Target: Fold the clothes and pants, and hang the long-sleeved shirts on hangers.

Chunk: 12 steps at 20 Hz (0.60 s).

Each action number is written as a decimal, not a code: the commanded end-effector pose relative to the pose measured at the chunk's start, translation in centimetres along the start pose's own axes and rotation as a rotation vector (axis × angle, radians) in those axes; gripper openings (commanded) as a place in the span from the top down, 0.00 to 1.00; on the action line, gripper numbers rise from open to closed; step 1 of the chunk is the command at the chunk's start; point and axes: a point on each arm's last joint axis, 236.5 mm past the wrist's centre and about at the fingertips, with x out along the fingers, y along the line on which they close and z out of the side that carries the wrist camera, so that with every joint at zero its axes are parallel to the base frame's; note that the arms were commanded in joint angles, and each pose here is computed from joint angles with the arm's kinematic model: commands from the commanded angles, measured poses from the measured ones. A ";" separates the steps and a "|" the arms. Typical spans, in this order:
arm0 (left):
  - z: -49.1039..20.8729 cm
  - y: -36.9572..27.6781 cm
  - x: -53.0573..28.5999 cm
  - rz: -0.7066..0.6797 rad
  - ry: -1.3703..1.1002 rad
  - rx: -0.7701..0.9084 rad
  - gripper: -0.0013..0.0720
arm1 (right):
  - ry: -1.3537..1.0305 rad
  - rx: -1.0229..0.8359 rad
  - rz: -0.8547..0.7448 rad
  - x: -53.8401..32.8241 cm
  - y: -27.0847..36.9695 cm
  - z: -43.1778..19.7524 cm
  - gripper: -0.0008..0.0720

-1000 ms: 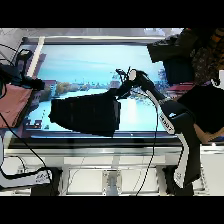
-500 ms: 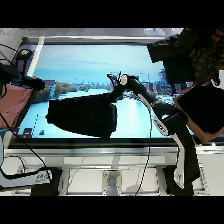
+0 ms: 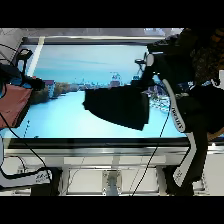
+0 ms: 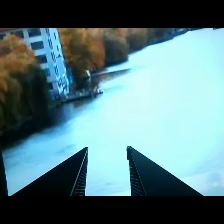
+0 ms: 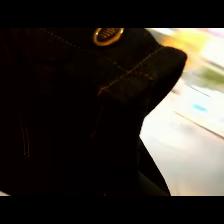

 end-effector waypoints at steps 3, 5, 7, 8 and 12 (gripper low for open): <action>-0.5 0.0 1.2 -0.012 0.025 -0.023 0.55 | 0.120 0.275 -0.164 -5.5 -13.9 -7.0 0.97; -1.0 0.0 2.4 -0.024 0.051 -0.048 0.55 | 0.083 0.367 -0.205 -7.8 -17.9 -8.6 0.97; -1.6 -0.2 3.7 -0.038 0.080 -0.059 0.55 | 0.052 0.450 -0.205 -9.6 -20.8 -10.1 0.97; -1.9 -0.3 4.5 -0.046 0.096 -0.066 0.55 | 0.044 0.483 -0.204 -10.1 -22.0 -10.8 0.97; -2.8 -1.1 6.7 -0.074 0.144 -0.061 0.55 | 0.044 0.589 -0.240 -11.0 -26.1 -13.2 0.97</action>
